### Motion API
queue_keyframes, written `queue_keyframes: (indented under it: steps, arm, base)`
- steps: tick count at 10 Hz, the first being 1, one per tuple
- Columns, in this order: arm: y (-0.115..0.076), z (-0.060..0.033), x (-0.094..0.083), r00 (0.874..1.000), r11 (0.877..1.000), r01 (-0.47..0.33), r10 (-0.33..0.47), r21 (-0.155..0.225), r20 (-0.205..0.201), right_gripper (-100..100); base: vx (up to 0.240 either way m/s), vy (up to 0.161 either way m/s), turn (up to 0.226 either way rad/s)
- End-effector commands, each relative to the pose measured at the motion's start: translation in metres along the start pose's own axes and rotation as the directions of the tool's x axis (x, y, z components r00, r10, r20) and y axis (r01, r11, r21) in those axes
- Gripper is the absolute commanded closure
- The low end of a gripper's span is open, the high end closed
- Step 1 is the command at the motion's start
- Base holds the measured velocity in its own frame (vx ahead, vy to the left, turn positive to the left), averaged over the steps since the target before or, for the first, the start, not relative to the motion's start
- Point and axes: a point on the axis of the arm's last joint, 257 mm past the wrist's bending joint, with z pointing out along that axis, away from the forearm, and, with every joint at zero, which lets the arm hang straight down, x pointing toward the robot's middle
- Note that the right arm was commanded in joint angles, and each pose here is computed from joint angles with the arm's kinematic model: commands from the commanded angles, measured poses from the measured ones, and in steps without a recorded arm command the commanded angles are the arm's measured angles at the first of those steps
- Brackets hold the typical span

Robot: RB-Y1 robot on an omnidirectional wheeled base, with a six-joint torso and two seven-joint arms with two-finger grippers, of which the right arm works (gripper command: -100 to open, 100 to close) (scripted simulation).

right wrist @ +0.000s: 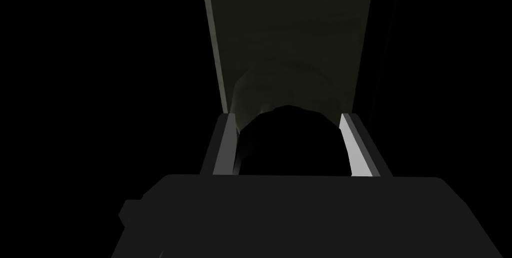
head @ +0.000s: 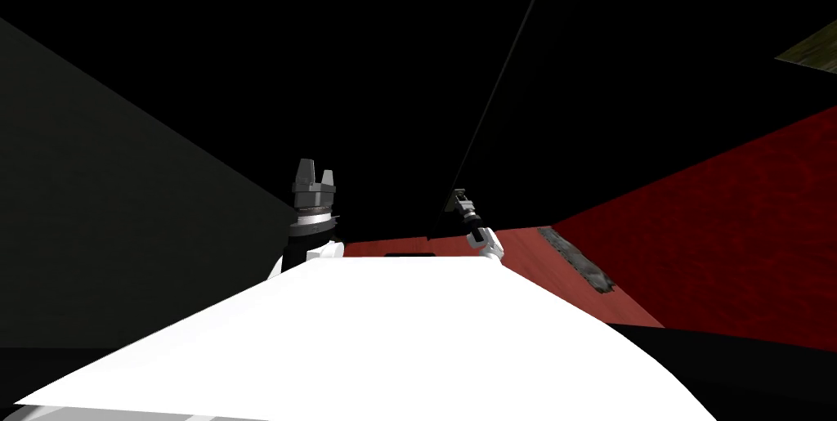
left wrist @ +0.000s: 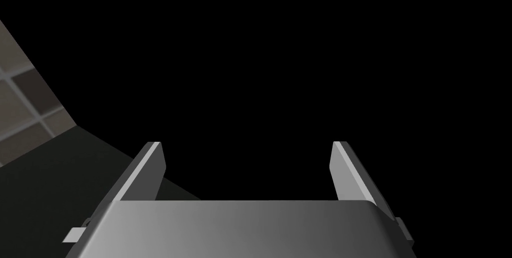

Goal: Pull the door open

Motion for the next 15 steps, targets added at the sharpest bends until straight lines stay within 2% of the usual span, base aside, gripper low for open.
queue_keyframes:
  steps: [1,4,5,7,8,10,11,13,14,15]
  arm:
    - [0.001,0.0014,-0.001,0.999,0.999,-0.045,0.045,-0.001,0.004,100]
    - [0.002,0.0048,-0.002,0.989,0.989,-0.15,0.15,0.001,0.014,100]
    - [0.002,0.006,-0.003,0.982,0.982,-0.188,0.188,0.001,0.017,100]
    - [0.002,0.0093,-0.005,0.961,0.961,-0.276,0.276,0.001,0.027,100]
    - [0.002,0.0093,-0.005,0.958,0.958,-0.286,0.286,0.001,0.027,100]
    - [0.002,0.0127,-0.006,0.926,0.927,-0.376,0.375,-0.001,0.037,100]
    - [0.002,0.0127,-0.006,0.922,0.923,-0.385,0.385,-0.001,0.037,100]
    - [0.002,0.0167,-0.008,0.877,0.878,-0.479,0.478,-0.003,0.048,100]
    - [0.002,0.0167,-0.008,0.869,0.87,-0.492,0.492,-0.004,0.048,100]
    - [0.002,0.0187,-0.009,0.841,0.842,-0.539,0.539,-0.006,0.053,100]
  base:
    - [-0.03,-0.025,0.048]
    - [-0.042,-0.027,0.05]
    - [-0.049,-0.022,0.06]
    - [-0.065,-0.035,0.072]
    - [-0.042,-0.034,0.03]
    - [-0.047,-0.031,0.057]
    - [-0.042,-0.029,0.049]
    - [-0.053,-0.031,0.064]
    - [-0.051,-0.038,0.042]
    - [-0.054,-0.032,0.076]
